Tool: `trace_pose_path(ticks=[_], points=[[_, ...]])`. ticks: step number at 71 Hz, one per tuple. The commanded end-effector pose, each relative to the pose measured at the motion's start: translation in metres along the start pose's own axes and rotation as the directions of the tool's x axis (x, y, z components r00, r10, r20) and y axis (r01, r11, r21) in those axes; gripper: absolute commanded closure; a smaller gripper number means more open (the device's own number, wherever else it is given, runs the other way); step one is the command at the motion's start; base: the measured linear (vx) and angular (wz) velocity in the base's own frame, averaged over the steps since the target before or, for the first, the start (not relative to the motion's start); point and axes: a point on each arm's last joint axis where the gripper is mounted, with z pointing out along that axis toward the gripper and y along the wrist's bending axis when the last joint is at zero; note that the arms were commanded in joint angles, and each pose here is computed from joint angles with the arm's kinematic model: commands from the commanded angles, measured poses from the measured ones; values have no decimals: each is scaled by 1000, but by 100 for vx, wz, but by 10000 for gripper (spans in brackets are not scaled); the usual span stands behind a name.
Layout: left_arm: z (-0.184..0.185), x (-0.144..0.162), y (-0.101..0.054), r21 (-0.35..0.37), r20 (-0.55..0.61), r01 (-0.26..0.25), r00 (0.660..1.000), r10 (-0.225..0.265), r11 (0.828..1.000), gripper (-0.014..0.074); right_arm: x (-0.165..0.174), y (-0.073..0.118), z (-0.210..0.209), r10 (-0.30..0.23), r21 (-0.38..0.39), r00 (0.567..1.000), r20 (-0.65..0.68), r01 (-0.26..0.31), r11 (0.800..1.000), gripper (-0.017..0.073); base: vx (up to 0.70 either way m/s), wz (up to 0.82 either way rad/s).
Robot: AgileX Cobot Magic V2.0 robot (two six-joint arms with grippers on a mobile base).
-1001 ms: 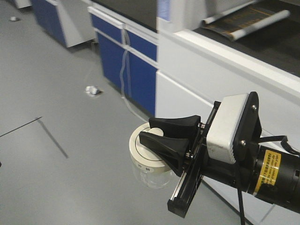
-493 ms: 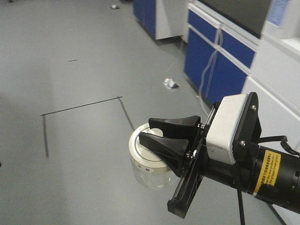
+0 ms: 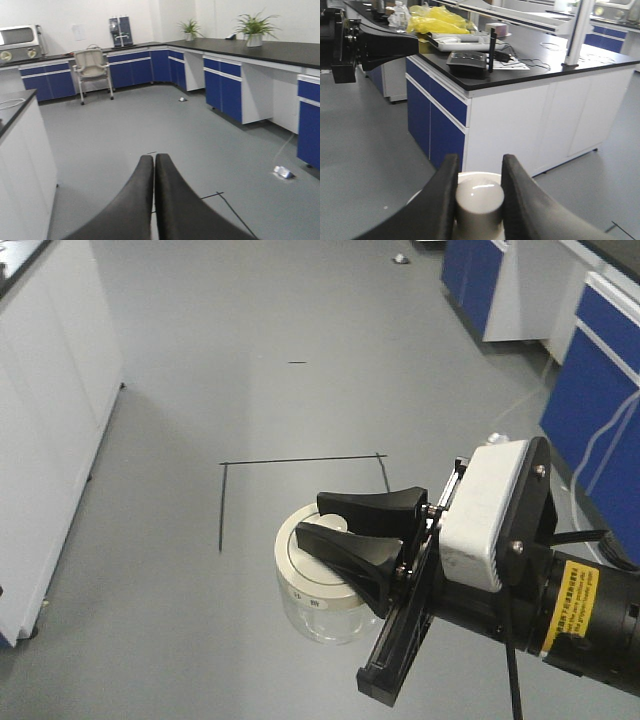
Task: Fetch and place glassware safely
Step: 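Hold the jar in the right gripper while turning from the hood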
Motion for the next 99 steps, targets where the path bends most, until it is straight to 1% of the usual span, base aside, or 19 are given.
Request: trace_pose_path(ticks=[1, 19, 39, 99], points=[[1, -15, -1, 13, 93, 15, 996, -16, 1000, 601, -21, 2, -4, 2, -24, 994, 110, 1, 1000, 559, 16, 36], [1, -15, -1, 13, 93, 15, 996, -16, 1000, 601, -21, 2, -4, 2, -24, 994, 110, 1, 1000, 559, 21, 28], [1, -15, -1, 13, 93, 15, 996, -16, 1000, 601, -21, 2, -4, 2, -24, 994, 110, 1, 1000, 559, 35, 9], [1, -15, -1, 13, 93, 15, 996, -16, 1000, 601, -21, 2, -4, 2, -24, 994, 110, 1, 1000, 559, 49, -1]])
